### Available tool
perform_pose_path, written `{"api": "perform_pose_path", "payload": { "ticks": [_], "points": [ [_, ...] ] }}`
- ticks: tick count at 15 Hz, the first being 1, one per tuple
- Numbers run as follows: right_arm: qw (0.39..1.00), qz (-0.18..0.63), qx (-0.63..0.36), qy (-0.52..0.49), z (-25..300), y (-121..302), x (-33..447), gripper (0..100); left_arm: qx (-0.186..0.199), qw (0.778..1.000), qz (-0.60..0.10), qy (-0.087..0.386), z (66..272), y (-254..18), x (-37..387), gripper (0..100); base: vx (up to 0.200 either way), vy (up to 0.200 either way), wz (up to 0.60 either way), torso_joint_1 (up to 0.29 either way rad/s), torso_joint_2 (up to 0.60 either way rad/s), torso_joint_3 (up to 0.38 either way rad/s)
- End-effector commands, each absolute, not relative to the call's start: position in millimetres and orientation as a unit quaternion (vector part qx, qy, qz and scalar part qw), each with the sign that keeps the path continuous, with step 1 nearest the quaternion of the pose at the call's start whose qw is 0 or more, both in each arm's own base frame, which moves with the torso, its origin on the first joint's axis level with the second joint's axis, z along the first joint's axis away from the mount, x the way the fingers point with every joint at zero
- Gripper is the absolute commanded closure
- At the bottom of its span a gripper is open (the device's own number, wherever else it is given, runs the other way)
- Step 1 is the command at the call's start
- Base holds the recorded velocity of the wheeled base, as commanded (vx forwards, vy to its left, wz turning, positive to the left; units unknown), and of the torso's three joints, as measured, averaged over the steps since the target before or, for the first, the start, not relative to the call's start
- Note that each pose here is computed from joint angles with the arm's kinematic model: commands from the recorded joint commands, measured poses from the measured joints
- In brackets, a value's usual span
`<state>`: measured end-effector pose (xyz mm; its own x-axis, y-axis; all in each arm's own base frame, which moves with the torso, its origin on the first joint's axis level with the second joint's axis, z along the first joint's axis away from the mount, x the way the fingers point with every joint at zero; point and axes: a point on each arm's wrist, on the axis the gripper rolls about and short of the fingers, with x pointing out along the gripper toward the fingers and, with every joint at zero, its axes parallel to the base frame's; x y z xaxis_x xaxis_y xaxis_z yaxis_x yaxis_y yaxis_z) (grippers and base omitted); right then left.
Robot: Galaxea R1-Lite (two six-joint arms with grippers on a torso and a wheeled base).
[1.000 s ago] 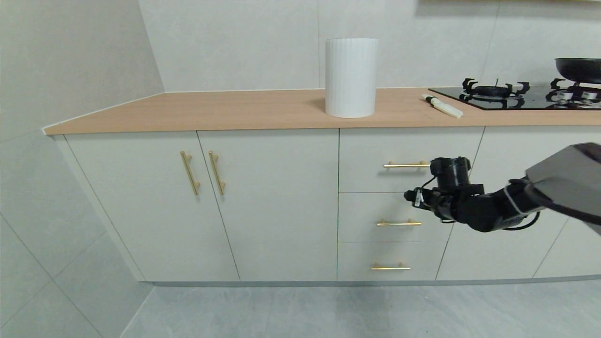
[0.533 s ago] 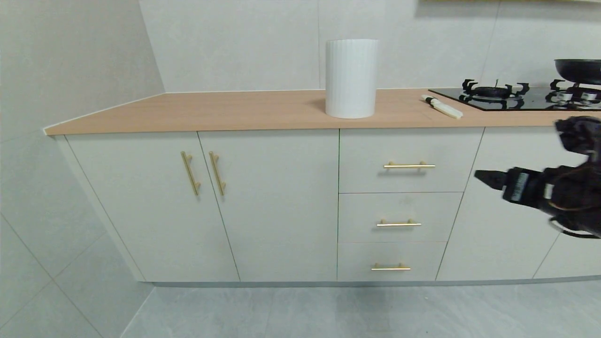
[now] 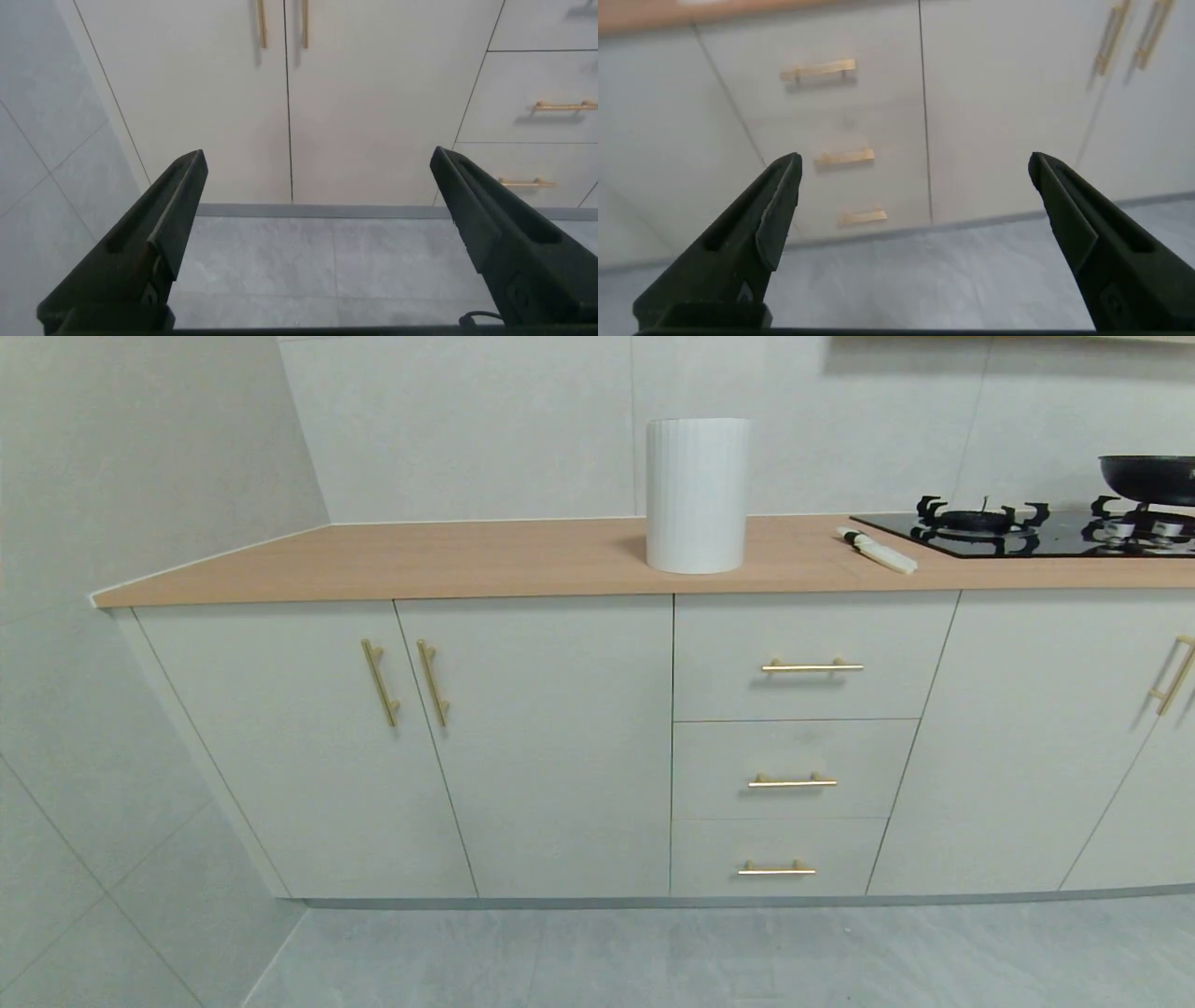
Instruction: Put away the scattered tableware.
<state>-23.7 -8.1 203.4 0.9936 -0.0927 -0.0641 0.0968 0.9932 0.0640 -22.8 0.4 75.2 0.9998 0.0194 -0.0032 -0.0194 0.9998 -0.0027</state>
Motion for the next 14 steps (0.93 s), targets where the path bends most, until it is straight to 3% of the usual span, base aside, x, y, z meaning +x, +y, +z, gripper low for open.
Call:
{"api": "perform_pose_path", "payload": {
  "ticks": [1, 7, 11, 14],
  "points": [
    [0.997, -0.057, 0.032, -0.030, 175, -10, -69, 0, -0.002, 1.000, 0.010, 0.002, 75, 0, -23, 0, 0.000, 0.000, 0.00, 0.000, 0.00, 0.000],
    [0.998, -0.048, 0.024, -0.029, 146, -3, -70, 0, -0.002, 1.000, 0.010, 0.002, 75, 0, -23, 0, 0.000, 0.000, 0.00, 0.000, 0.00, 0.000],
    [1.000, -0.025, 0.008, -0.016, 91, -1, -29, 0, -0.002, 1.000, 0.009, 0.002, 75, 0, -23, 0, 0.000, 0.000, 0.00, 0.000, 0.00, 0.000],
    [1.000, 0.007, -0.026, -0.011, 78, 0, -23, 0, -0.002, 1.000, 0.010, 0.002, 75, 0, -23, 0, 0.000, 0.000, 0.00, 0.000, 0.00, 0.000]
  ]
}}
